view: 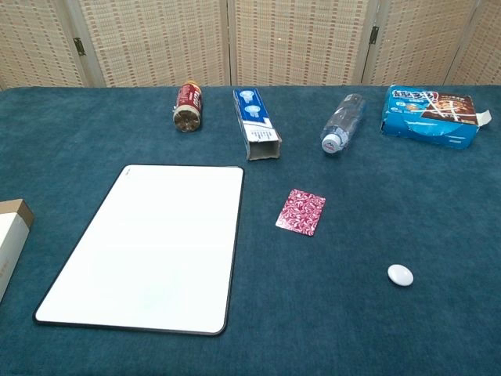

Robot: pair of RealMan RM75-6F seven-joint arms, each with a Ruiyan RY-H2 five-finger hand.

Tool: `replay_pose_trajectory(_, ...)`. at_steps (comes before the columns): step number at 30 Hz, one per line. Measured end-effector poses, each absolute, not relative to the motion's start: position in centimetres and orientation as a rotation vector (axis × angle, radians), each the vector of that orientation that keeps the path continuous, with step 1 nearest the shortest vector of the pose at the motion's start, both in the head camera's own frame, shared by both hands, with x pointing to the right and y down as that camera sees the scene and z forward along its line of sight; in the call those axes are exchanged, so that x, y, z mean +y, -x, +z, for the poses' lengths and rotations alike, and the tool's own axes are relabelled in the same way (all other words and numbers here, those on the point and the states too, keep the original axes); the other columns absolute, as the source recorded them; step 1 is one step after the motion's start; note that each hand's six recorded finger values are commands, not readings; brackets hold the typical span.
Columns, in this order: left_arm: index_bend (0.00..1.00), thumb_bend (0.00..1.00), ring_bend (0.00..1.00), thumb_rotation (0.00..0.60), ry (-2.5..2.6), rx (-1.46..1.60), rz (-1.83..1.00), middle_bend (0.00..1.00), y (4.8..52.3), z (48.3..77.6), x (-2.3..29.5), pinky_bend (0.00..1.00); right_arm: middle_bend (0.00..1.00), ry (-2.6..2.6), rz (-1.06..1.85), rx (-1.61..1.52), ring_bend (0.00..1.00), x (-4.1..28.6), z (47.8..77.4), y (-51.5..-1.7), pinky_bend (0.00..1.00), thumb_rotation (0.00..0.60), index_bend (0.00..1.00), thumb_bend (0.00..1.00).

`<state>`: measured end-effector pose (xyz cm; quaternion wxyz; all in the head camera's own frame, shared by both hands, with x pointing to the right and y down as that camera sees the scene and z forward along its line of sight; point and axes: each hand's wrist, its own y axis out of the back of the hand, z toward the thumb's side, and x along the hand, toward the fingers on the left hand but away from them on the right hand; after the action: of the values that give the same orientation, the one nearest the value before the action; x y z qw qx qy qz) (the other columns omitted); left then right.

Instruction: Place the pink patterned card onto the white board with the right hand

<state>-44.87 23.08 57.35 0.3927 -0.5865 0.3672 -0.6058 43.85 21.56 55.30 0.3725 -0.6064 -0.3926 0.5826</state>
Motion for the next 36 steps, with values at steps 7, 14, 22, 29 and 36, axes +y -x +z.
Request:
replay_pose_trajectory(7,0.11,0.21,0.05,0.6,1.486,0.934,-1.533,0.05,44.5,57.3,22.9,0.0,0.16,1.561,1.485,-1.002,0.11,21.3,55.3,-43.8,0.0,0.6,0.04,0.33)
replay_pose_trajectory(14,0.12,0.21,0.05,0.6,1.481,0.943,-1.537,0.05,44.7,57.0,23.1,0.0,0.16,1.574,1.468,-0.996,0.11,21.4,55.3,-43.5,0.0,0.6,0.04,0.33)
replay_pose_trajectory(22,0.12,0.21,0.06,0.6,1.474,0.956,-1.548,0.06,45.3,56.6,23.5,0.0,0.16,1.616,1.44,-0.941,0.11,21.5,55.9,-42.3,0.0,0.6,0.04,0.34)
replay_pose_trajectory(29,0.13,0.21,0.06,0.6,1.468,0.975,-1.565,0.06,46.2,56.4,23.7,0.0,0.14,1.691,1.364,-0.772,0.09,20.2,57.2,-38.5,0.0,0.6,0.07,0.33)
replay_pose_trajectory(36,0.13,0.21,0.06,0.6,1.472,0.991,-1.568,0.07,46.7,56.1,24.1,0.0,0.06,1.746,1.255,-0.58,0.0,18.2,58.9,-33.3,0.0,0.6,0.13,0.34)
